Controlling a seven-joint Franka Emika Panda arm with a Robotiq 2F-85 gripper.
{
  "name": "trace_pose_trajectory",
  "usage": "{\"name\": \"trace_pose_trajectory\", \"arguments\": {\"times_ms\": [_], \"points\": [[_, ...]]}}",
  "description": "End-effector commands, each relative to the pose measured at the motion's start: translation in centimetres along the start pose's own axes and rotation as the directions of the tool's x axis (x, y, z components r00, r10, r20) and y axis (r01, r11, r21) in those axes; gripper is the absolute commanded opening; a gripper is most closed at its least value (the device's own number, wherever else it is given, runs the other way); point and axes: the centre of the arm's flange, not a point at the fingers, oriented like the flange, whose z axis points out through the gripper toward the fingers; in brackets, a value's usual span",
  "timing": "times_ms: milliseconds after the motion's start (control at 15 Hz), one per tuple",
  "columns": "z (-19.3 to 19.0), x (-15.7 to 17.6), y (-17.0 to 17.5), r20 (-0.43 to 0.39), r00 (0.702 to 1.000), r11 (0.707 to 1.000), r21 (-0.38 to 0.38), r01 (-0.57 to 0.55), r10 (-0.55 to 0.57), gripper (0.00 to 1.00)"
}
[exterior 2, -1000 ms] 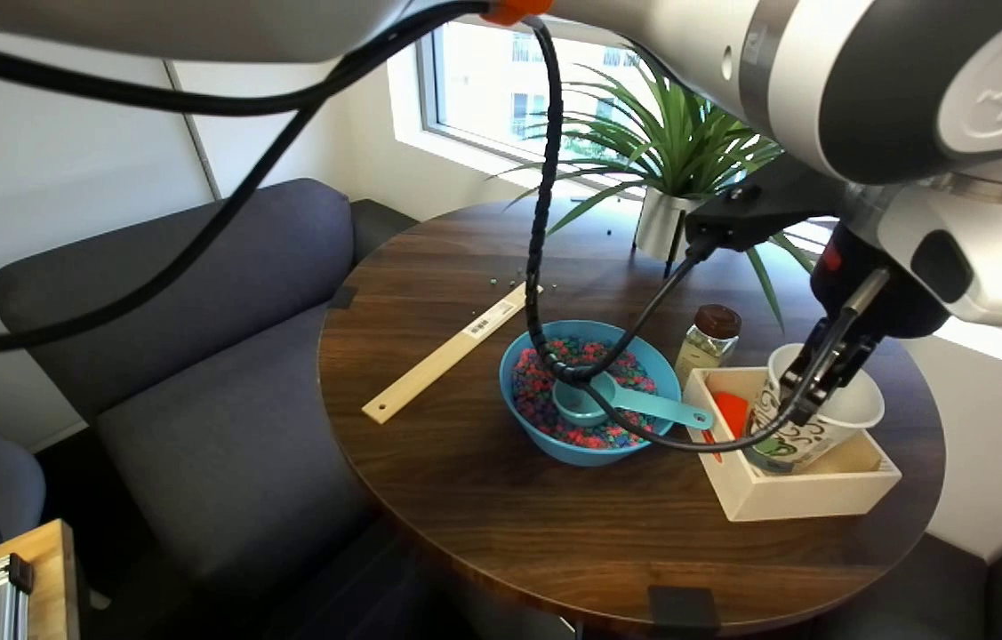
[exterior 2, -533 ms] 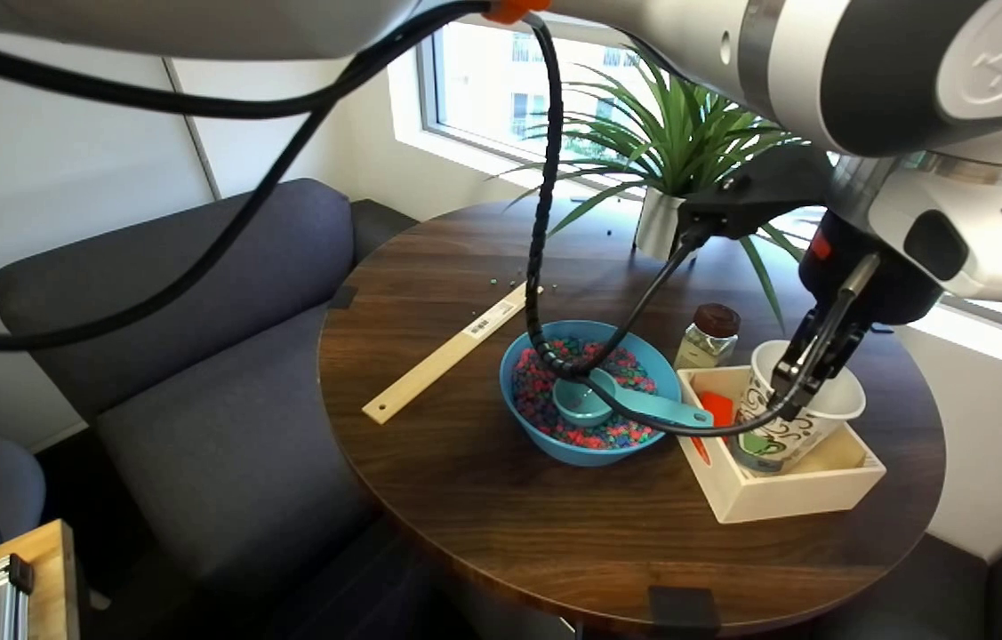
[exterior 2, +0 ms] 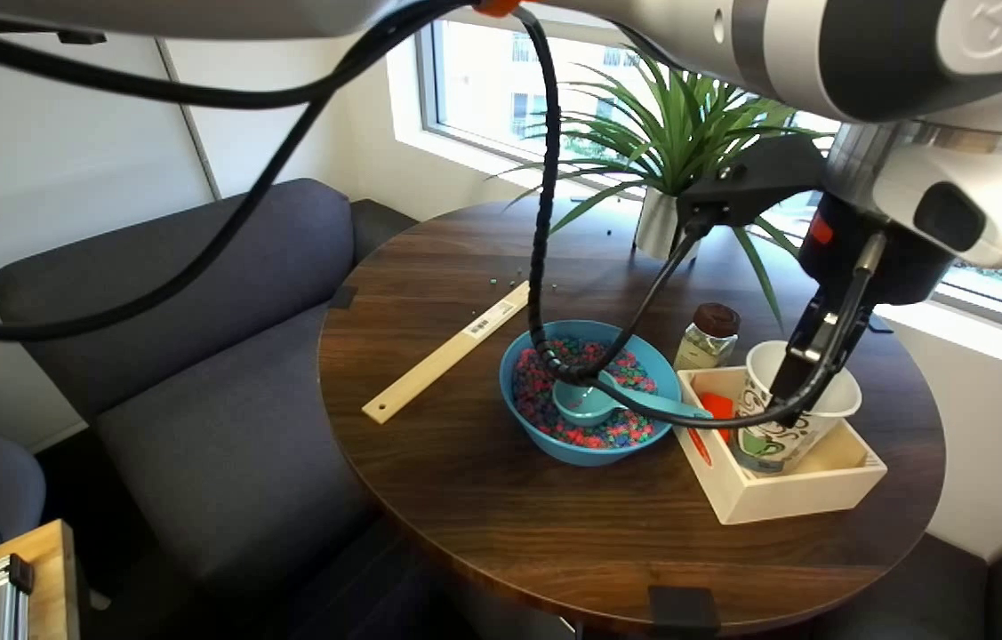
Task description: Put the coffee cup in the wooden box.
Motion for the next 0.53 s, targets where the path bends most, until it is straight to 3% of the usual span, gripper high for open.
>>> {"name": "trace_pose_trajectory", "arguments": {"times_ms": [0,200,333,400,467], "points": [[-5.3,-0.6,1.6,0.002,0.998,0.996,0.06,0.066,-0.067,0.78],[-9.9,-1.8,3.5,0.005,0.985,0.978,0.12,0.169,-0.17,0.99],[-11.9,-3.9,3.7,-0.017,0.955,0.944,0.147,0.294,-0.295,1.0],[-11.1,-1.8,2.2,-0.045,0.977,0.968,0.135,0.213,-0.209,1.0],[-12.2,-2.2,2.4,-0.053,0.974,0.963,0.148,0.226,-0.221,1.0]]}}
